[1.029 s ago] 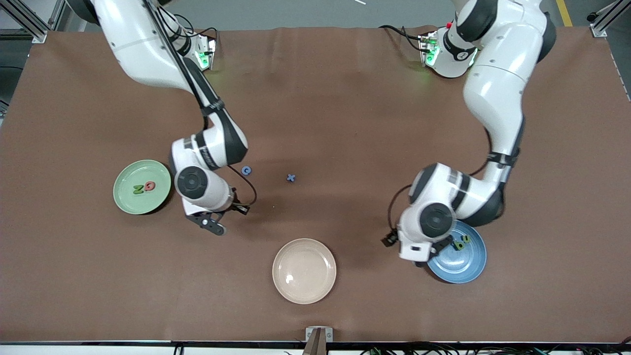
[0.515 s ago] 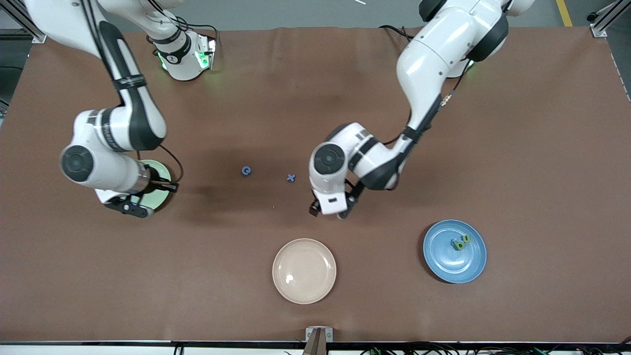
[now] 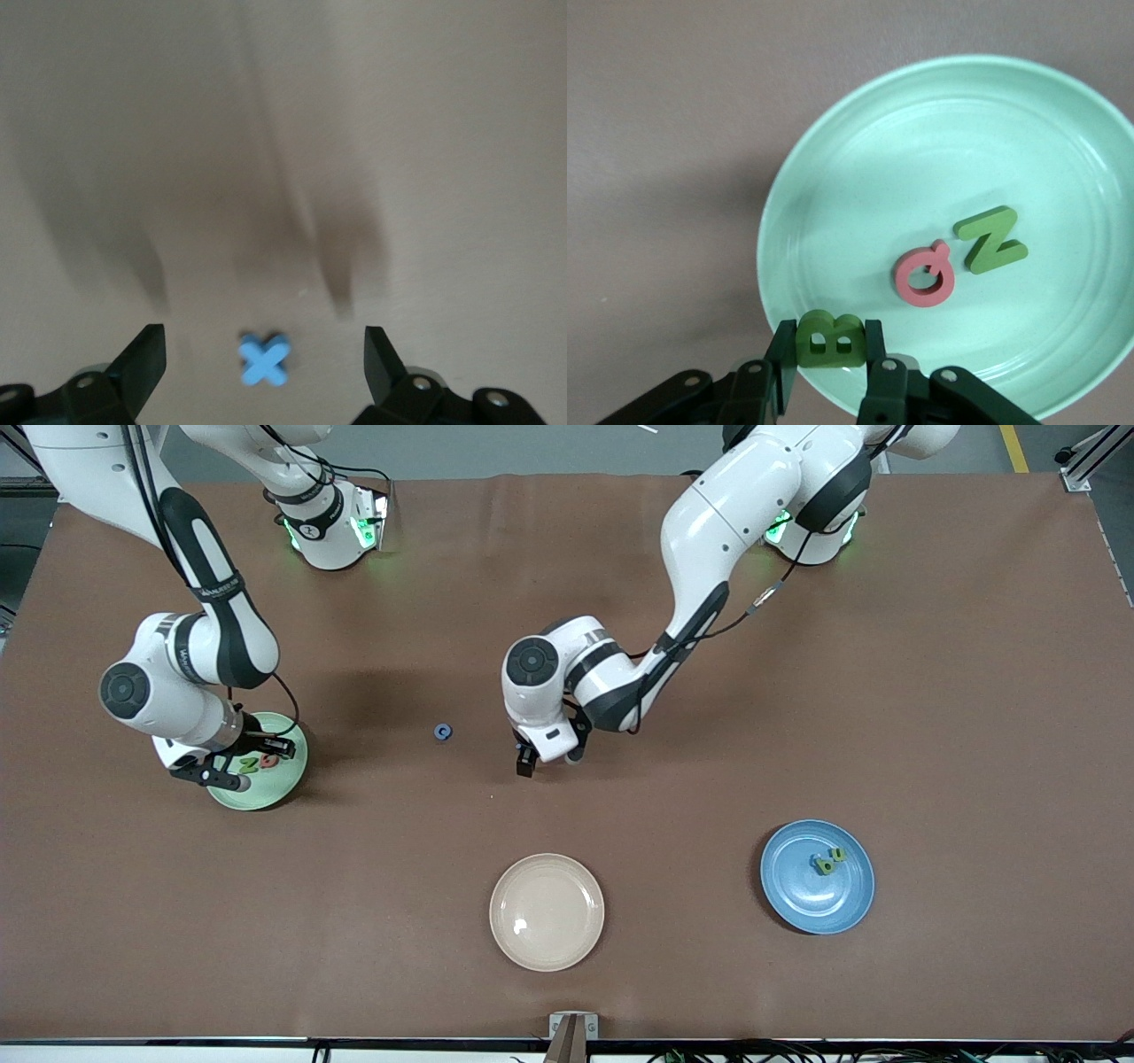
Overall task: Sort upper and lower case letters into plates
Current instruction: 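Drop the green B in the green plate while the left gripper grasps x, then drop the blue x in the blue plate while the right gripper grasps G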
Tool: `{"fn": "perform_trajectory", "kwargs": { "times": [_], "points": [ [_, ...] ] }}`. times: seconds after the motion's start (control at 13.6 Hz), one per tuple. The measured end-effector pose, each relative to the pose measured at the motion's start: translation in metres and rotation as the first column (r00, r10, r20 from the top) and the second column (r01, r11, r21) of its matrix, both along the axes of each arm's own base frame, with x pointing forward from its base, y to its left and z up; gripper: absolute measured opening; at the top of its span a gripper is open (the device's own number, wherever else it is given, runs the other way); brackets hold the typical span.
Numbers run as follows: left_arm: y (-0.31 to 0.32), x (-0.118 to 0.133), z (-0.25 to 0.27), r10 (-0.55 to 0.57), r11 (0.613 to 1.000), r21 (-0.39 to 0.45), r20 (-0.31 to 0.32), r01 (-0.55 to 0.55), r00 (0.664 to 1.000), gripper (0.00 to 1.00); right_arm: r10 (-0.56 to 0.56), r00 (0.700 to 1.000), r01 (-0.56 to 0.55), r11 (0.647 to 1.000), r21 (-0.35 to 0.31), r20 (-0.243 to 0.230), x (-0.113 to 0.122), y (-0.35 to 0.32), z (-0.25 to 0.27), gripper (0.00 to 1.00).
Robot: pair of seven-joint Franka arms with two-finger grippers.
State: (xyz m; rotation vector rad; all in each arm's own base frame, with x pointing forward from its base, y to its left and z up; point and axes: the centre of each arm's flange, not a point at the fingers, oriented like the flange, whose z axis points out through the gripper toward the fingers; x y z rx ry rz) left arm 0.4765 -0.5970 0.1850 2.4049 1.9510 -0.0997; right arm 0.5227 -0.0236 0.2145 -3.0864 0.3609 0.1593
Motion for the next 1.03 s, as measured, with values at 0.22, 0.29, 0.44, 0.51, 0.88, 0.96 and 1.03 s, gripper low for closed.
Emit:
{"fn": "perform_trajectory", "kwargs": {
  "times": [0.22, 0.29, 0.44, 0.51, 0.88, 0.96, 1.03],
  "points": [
    [-0.010, -0.014, -0.010, 0.030, 1.000, 0.009, 0.001, -0.030, 1.000, 0.87, -0.003, 1.000, 0.003, 1.000, 0.001, -0.002, -0.003, -0.009, -0.003, 0.35],
    [-0.010, -0.016, -0.013, 0.030, 0.999, 0.013, 0.007, -0.031, 1.000, 0.82, -0.007, 1.000, 0.007, 1.000, 0.001, -0.002, -0.004, -0.013, -0.003, 0.35],
    [-0.011, -0.015, -0.017, 0.030, 0.999, 0.009, 0.016, -0.030, 0.999, 0.75, -0.010, 1.000, 0.010, 1.000, 0.002, 0.000, -0.004, -0.018, -0.003, 0.35],
    [-0.011, -0.015, -0.017, 0.031, 1.000, 0.006, 0.018, -0.031, 0.999, 0.75, -0.010, 1.000, 0.010, 1.000, 0.002, 0.003, -0.003, -0.019, -0.002, 0.38],
    [-0.013, -0.013, -0.010, -0.003, 1.000, -0.007, 0.031, 0.003, 1.000, 0.28, 0.037, 0.999, -0.037, 0.999, 0.006, 0.024, 0.004, 0.010, 0.006, 0.87],
    [-0.011, -0.011, -0.010, -0.019, 1.000, -0.005, 0.035, 0.019, 0.999, 0.27, 0.039, 0.999, -0.039, 0.999, 0.005, 0.026, 0.006, 0.029, 0.008, 0.99],
    [-0.007, -0.005, -0.009, -0.036, 0.999, 0.000, 0.045, 0.036, 0.998, 0.27, 0.025, 0.999, -0.025, 1.000, 0.001, 0.025, 0.005, 0.054, 0.009, 1.00]
  ]
}}
